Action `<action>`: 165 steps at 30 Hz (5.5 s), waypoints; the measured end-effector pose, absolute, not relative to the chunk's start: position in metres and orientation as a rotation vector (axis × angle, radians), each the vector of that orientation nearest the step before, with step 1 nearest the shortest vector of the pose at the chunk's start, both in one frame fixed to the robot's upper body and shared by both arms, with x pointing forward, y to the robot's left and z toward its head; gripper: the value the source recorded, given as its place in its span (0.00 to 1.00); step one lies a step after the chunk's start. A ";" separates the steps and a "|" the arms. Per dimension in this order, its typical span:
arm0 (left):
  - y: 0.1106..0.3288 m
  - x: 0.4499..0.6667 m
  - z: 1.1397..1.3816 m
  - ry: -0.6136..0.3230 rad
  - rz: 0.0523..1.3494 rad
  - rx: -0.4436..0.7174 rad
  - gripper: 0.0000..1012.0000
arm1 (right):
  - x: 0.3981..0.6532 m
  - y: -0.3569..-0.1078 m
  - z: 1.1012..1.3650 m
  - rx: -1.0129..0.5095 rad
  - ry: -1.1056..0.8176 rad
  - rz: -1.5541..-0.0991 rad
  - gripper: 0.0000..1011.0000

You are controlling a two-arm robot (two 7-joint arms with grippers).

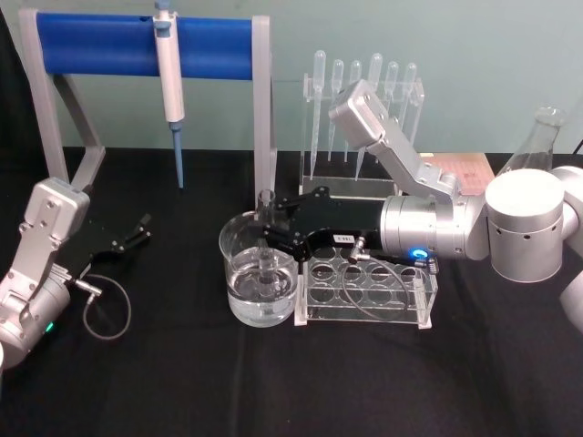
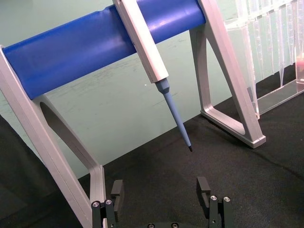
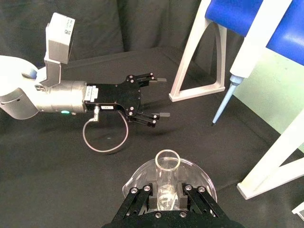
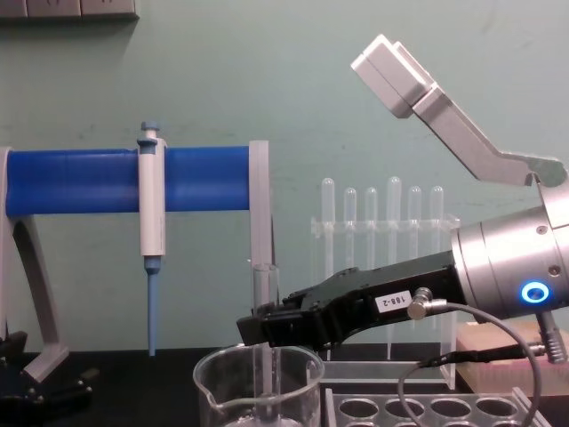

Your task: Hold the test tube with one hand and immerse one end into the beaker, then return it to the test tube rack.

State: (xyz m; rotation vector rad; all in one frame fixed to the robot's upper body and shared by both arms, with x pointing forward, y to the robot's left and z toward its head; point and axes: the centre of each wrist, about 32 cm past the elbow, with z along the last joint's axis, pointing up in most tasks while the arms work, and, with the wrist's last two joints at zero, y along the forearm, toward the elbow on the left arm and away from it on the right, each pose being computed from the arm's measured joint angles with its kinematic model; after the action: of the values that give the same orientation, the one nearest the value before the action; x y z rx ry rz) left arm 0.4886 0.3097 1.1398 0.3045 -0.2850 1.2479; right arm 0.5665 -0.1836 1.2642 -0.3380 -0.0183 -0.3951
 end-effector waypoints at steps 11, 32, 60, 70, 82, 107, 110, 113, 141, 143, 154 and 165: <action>0.310 0.489 1.140 -0.285 1.248 0.304 0.99 | 0.566 -0.184 1.264 -0.338 -0.018 -0.396 0.22; 0.310 0.489 1.140 -0.285 1.248 0.304 0.99 | 0.566 -0.184 1.264 -0.338 -0.018 -0.395 0.22; 0.310 0.489 1.140 -0.285 1.248 0.304 0.99 | 0.566 -0.184 1.264 -0.338 -0.018 -0.395 0.22; 0.310 0.489 1.140 -0.285 1.248 0.304 0.99 | 0.566 -0.184 1.264 -0.338 -0.018 -0.395 0.22; 0.310 0.489 1.140 -0.285 1.248 0.304 0.99 | 0.566 -0.184 1.264 -0.338 -0.018 -0.395 0.22; 0.310 0.489 1.140 -0.285 1.248 0.304 0.99 | 0.566 -0.184 1.264 -0.338 -0.018 -0.395 0.22; 0.310 0.489 1.140 -0.285 1.248 0.304 0.99 | 0.566 -0.184 1.264 -0.338 -0.018 -0.395 0.22; 0.310 0.489 1.140 -0.285 1.248 0.304 0.99 | 0.566 -0.184 1.264 -0.338 -0.018 -0.395 0.22; 0.310 0.489 1.140 -0.285 1.248 0.304 0.99 | 0.566 -0.184 1.264 -0.338 -0.018 -0.395 0.22; 0.310 0.489 1.140 -0.285 1.248 0.304 0.99 | 0.566 -0.184 1.264 -0.338 -0.018 -0.395 0.22; 0.310 0.489 1.140 -0.285 1.248 0.304 0.99 | 0.566 -0.184 1.264 -0.338 -0.018 -0.395 0.22; 0.310 0.489 1.140 -0.285 1.248 0.304 0.99 | 0.566 -0.184 1.264 -0.338 -0.018 -0.395 0.22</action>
State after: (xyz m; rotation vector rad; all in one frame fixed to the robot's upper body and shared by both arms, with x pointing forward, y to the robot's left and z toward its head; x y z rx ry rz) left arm 0.4886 0.3097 1.1398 0.3044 -0.2851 1.2479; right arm 0.5665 -0.1836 1.2641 -0.3380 -0.0183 -0.3954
